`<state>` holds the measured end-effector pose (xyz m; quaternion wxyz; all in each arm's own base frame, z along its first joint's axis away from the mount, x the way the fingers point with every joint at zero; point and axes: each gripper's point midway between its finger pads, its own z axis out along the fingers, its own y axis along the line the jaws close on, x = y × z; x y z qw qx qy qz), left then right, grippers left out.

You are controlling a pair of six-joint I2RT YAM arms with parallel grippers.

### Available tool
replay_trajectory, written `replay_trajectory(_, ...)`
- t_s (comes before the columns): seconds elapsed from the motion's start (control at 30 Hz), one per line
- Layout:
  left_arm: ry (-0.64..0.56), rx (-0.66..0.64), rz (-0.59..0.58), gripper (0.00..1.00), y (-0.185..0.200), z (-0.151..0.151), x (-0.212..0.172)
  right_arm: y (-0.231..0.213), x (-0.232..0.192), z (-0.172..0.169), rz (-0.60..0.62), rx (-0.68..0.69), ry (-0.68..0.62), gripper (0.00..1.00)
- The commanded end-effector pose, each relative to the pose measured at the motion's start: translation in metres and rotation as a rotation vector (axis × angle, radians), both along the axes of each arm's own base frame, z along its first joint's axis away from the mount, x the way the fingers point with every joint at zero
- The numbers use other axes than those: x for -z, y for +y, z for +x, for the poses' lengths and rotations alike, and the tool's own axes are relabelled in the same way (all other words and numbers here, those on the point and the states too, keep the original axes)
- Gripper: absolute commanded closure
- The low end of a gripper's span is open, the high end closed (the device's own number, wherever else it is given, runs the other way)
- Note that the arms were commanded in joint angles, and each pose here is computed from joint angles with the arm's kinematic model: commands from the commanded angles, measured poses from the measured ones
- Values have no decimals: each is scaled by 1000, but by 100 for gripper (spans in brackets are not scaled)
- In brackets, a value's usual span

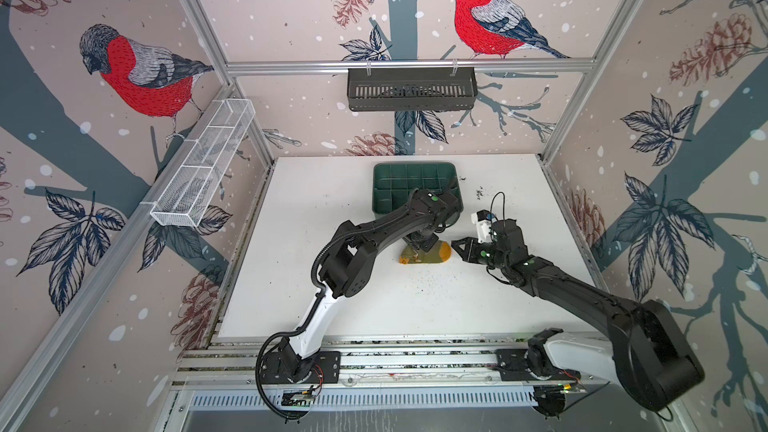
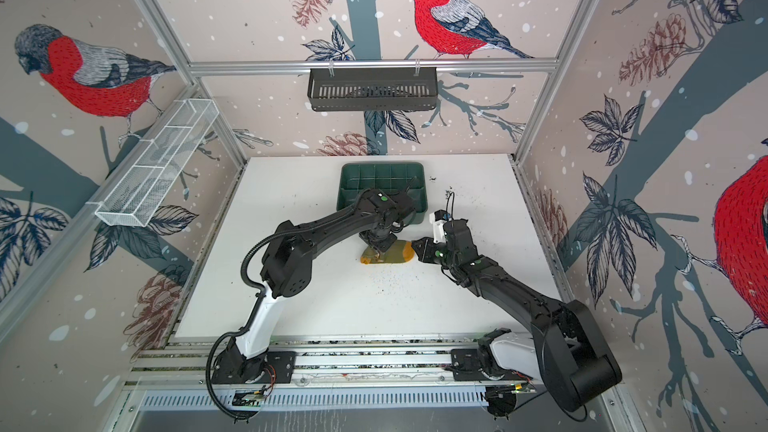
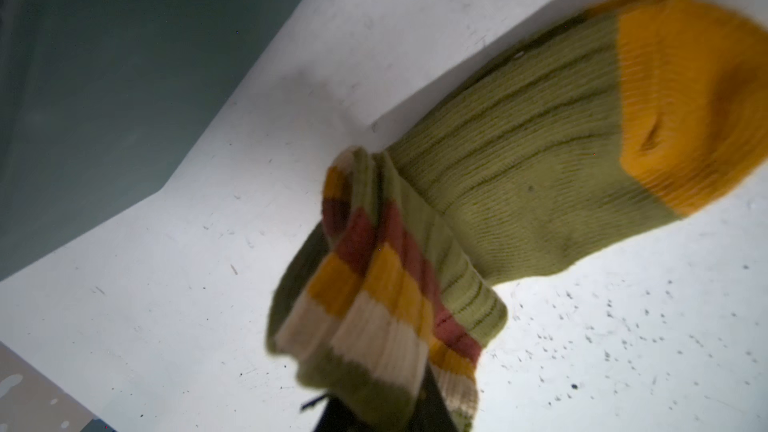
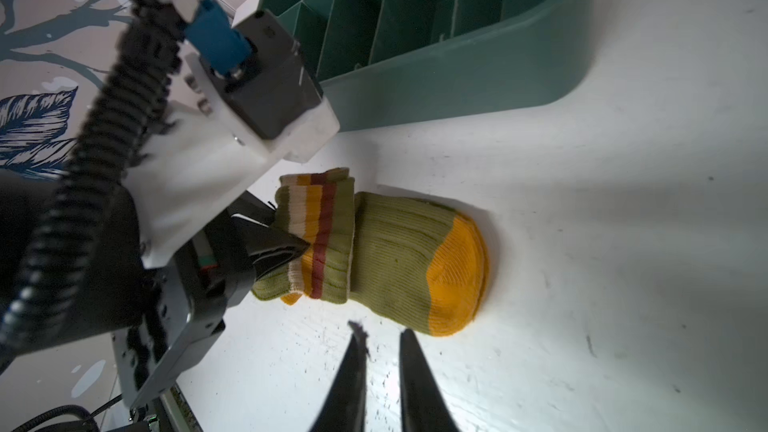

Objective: Roll the socks

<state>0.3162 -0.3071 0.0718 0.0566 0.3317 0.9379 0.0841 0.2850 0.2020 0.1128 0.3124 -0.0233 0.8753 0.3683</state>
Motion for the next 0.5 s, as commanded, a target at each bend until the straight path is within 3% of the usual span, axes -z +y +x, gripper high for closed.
replay_trajectory(0.0,29,-8,-52,87,-2,-5,-3,13,2,-4,19,-36,32,93)
replay_trajectory(0.2,59,-6,-87,84,-5,-11,-1,51,17,-8,80,-115,81,94)
replay_trajectory(0.47,84,-5,-94,83,-5,-16,6,75,39,0,105,-114,124,95)
